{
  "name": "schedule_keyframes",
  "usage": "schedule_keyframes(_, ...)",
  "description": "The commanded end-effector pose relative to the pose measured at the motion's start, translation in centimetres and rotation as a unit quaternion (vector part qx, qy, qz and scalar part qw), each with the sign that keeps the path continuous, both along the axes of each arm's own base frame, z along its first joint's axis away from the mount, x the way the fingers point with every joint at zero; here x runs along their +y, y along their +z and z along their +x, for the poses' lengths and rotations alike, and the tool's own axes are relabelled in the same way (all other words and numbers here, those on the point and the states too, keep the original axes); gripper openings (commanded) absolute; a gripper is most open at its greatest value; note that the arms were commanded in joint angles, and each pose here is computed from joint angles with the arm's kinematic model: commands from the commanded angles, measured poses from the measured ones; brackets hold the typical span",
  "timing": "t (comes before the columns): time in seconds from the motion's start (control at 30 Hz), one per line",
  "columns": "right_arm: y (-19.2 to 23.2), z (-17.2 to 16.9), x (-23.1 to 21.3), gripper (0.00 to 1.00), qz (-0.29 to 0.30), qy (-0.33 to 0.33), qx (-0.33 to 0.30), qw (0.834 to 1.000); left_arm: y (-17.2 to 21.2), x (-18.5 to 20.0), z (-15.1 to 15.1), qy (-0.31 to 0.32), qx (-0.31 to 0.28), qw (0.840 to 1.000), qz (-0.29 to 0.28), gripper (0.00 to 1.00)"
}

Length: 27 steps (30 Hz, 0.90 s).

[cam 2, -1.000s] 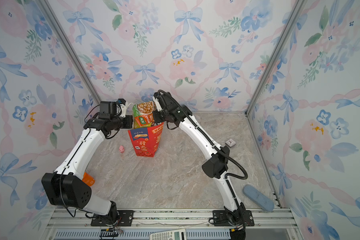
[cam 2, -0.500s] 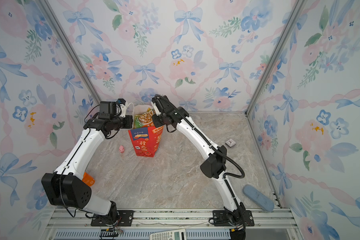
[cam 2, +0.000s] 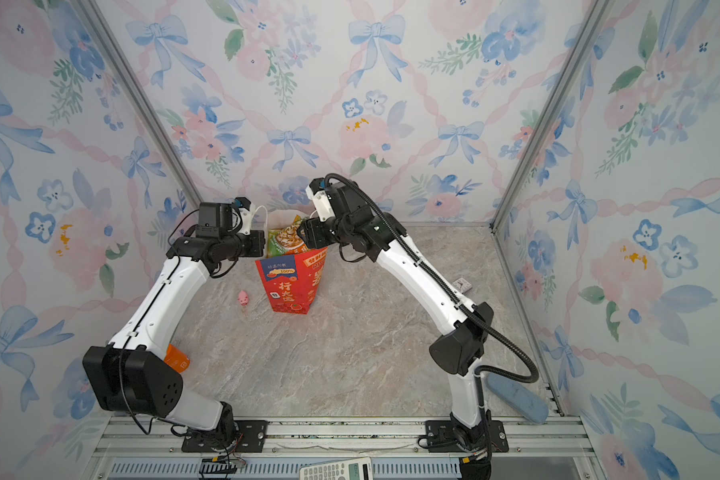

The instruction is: Place the snacks into the paper bag

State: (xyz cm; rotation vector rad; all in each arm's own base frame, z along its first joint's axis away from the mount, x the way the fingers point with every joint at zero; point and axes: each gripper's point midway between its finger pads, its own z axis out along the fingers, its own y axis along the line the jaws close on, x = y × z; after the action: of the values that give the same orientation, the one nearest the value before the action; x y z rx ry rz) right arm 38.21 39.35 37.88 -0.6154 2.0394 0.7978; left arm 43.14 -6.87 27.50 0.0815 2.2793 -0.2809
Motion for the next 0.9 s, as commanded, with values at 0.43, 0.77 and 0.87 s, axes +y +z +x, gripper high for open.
schedule_keyframes(0.43,-1.6,0.7,3.3,0.42,-0.017,0.031,0.007,0.999,0.5,0.1,-0.5,-0.008,-0.006,1.000,0.002,0.00)
schedule_keyframes(0.77,-7.0,6.0,5.3,0.38,-0.074,-0.033,-0.019,0.997,0.6,-0.2,-0.5,-0.013,-0.006,1.000,-0.004,0.00)
schedule_keyframes(0.87,-9.4,7.5,5.8,0.38,-0.097,-0.050,-0.034,0.993,0.5,-0.2,-0.5,-0.013,-0.006,1.000,-0.005,0.00)
